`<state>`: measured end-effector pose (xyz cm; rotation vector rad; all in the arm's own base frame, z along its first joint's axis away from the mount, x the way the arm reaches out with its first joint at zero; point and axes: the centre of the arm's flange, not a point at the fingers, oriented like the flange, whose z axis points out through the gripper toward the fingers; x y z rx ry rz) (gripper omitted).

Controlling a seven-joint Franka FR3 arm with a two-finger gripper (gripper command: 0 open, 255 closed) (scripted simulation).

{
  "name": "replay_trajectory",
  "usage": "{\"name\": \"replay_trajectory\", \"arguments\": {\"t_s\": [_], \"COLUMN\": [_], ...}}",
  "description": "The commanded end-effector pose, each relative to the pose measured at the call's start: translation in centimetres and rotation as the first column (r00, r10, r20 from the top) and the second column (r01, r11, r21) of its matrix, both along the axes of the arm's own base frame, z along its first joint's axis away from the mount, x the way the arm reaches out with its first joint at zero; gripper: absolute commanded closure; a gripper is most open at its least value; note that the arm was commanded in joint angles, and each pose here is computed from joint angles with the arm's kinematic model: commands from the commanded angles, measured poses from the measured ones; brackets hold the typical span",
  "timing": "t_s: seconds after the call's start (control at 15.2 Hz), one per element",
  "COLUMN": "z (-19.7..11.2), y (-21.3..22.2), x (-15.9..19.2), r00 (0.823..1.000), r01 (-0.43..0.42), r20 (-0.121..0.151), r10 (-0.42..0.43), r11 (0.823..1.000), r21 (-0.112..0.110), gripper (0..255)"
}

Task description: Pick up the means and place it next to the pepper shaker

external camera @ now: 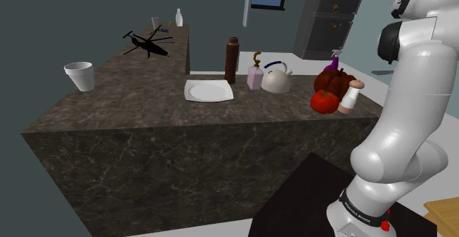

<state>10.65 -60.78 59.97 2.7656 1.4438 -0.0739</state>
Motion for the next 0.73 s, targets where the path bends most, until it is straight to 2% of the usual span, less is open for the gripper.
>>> {"name": "replay_trajectory", "arguments": {"t_s": [0.0, 0.66], "z": [-1.2, -6.5], "y": [-0.1, -0.1], "x": [0.0, 0.0], "r00": [1.0, 1.0], "r01": [0.0, 0.0], "r20": [0.0, 0.0], "r10": [0.0, 0.0], "r11": [1.0, 1.0], "r21": [0.0, 0.0], "gripper": [255, 255]}}
